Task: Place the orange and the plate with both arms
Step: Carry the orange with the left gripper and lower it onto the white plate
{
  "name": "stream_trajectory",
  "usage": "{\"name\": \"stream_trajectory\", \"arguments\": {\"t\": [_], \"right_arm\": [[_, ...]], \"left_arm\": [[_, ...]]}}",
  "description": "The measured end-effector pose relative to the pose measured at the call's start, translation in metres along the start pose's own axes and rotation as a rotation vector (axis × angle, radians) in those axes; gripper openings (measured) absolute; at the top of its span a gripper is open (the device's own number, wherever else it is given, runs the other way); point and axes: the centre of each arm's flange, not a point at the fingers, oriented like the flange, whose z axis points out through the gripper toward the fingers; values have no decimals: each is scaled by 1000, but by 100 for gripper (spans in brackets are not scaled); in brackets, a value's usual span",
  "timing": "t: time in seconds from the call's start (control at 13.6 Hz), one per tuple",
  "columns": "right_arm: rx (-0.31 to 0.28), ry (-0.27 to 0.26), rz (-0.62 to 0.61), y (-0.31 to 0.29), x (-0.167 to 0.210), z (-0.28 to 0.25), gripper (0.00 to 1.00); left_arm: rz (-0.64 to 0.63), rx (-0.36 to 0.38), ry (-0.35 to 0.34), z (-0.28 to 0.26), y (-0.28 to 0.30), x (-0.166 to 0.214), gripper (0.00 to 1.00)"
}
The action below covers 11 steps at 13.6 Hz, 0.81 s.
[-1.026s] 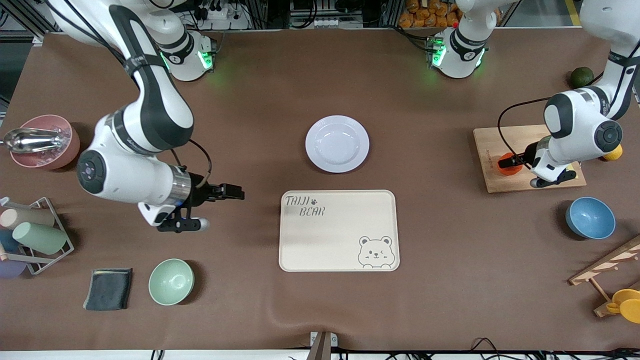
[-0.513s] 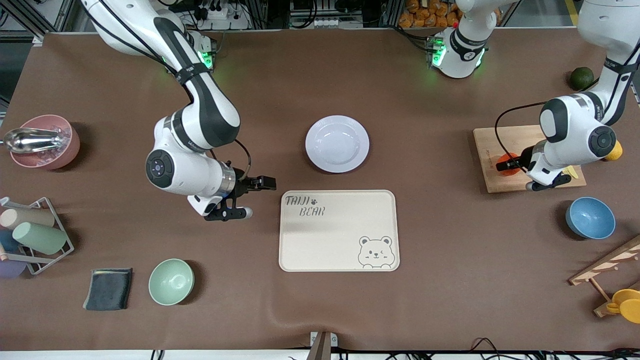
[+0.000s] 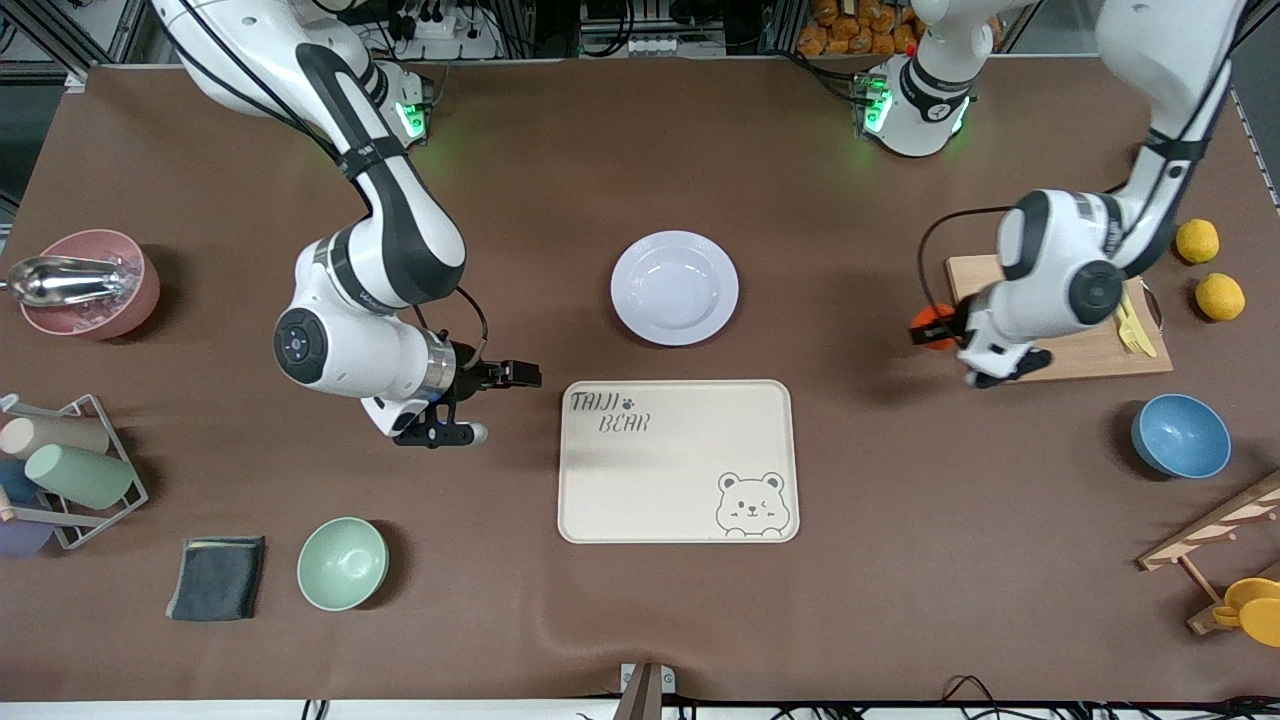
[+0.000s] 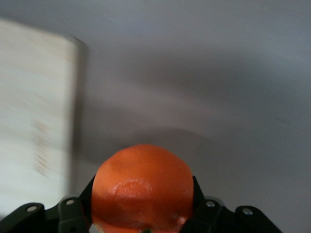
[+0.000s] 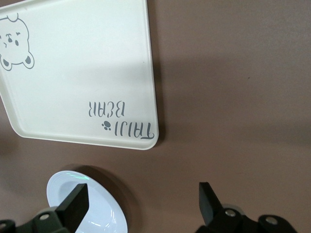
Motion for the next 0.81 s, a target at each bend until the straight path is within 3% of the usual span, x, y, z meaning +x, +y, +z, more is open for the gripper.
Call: {"name": "stream_trajectory", "arguments": {"t": [0.37,0.66,0.81], "right_arm": [[0,-13,21,12,0,5,100],[83,-86,82,24,-17,29,100],[90,-113,85,31,-29,37,100]], "left_arm": [[-88,6,11,-8,128,-100,73],[-193,-22,-13,-5,217,-166,73],[-246,-45,-53,-1,259,-191,73]]}}
